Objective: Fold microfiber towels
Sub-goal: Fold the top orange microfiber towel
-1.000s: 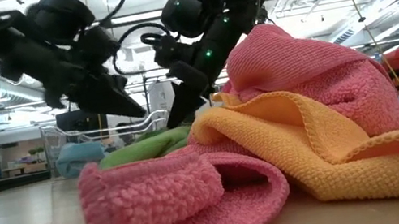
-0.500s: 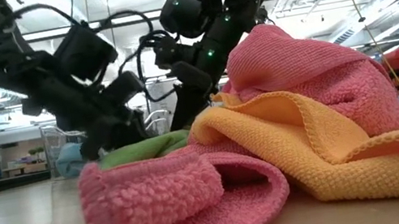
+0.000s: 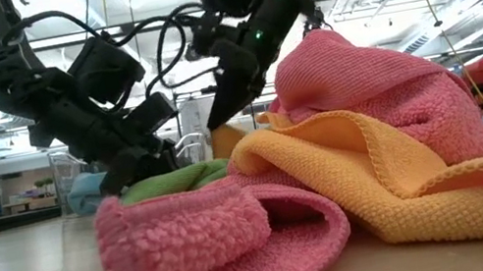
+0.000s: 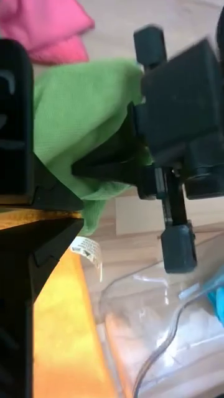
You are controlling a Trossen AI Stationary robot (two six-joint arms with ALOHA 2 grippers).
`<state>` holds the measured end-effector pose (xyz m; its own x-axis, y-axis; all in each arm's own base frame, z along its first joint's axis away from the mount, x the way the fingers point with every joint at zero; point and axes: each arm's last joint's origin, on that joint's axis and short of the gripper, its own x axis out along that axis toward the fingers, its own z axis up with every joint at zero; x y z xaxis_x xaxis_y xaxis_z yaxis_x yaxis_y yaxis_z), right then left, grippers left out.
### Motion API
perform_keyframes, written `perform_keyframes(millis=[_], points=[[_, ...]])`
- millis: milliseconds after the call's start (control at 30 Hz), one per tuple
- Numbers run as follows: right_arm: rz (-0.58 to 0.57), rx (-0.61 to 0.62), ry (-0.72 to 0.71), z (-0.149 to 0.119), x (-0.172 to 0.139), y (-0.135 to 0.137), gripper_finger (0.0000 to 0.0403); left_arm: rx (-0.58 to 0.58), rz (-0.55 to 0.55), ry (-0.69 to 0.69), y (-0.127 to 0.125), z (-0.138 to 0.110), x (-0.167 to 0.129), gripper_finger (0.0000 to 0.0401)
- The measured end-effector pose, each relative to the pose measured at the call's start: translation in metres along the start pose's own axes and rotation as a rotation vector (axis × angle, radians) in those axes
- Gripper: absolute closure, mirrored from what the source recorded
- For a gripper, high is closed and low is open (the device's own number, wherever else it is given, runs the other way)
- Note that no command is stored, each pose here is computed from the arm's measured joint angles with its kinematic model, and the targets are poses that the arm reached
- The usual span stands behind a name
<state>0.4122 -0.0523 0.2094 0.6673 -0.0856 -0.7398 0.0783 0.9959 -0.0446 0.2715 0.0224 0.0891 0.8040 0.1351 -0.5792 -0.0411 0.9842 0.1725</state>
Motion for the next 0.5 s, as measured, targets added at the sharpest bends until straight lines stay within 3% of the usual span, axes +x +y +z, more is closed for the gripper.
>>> perform_keyframes(millis=[300,500], points=[[-0.062,0.015,0.047,0.002,-0.029,0.003,0.0366,0.002,-0.001,0.007,0.001,0.003,-0.004,0.039],[-0.118,0.032,0.142,-0.004,-0.05,0.004,0.0366,0.007,-0.002,0.014,0.003,0.011,-0.016,0.0378]])
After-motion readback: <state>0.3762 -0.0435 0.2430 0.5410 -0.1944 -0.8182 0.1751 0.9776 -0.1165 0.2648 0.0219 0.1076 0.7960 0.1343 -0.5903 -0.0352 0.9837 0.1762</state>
